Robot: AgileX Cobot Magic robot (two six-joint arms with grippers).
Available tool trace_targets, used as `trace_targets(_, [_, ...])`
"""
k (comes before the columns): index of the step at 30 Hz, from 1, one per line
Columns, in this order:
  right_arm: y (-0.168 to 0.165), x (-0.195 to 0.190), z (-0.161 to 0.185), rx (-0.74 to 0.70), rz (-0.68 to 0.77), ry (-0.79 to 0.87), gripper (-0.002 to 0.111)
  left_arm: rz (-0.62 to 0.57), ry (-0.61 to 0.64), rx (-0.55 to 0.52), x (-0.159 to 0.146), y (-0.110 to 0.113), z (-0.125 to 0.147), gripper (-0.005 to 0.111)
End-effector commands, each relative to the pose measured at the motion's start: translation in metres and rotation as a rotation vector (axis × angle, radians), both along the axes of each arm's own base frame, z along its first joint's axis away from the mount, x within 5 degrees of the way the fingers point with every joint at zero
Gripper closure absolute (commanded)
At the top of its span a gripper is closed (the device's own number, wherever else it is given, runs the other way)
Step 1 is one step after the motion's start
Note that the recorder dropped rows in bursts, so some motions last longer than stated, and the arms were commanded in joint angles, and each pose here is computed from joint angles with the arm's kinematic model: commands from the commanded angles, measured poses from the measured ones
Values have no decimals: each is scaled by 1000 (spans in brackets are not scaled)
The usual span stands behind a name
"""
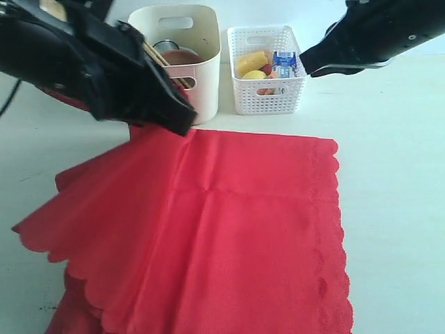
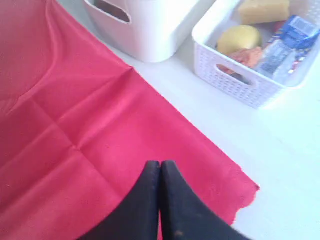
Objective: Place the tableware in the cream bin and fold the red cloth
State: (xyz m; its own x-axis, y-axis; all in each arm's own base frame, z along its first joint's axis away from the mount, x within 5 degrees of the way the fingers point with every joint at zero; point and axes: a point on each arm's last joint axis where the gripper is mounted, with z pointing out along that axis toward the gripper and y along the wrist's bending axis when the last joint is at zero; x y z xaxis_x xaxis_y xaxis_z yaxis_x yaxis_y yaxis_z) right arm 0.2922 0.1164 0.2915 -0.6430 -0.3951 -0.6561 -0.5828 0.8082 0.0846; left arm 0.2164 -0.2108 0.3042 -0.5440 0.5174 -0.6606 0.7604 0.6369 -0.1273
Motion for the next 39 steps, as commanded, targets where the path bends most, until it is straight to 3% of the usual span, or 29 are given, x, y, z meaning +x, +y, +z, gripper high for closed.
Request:
trace_targets(1, [-12, -6, 12, -55, -63, -39, 108, -113, 25, 1, -7, -51, -13, 107])
trace_targets(7, [-21, -4, 11, -126, -139, -41, 108, -205, 52, 33, -5, -105, -35, 107])
trace_targets(10, [-29, -3, 12, -194, -198, -62, 108, -217, 68, 52, 1, -122, -51, 107])
trace_targets(15, [-39, -5, 19, -226, -291, -95, 108, -214, 73, 60, 12, -139, -67, 107])
trace_targets(22, [-40, -10, 29, -210, -295, -135, 108, -224, 63, 47, 16, -165, -86, 105])
trace_targets(24, [-40, -10, 29, -210, -295, -135, 108, -239, 62, 47, 13, -172, -88, 97])
trace_targets(30, [-41, -9, 29, -224, -297, -141, 108, -280, 68, 40, 1, -190, -94, 50])
trace_targets(34, [-46, -8, 30, -267, -326, -162, 108, -332, 55, 97, -1, -185, -93, 28])
trace_targets(39, [-47, -8, 30, -252, -355, -155, 108, -339, 111, 223, 14, -156, -82, 27])
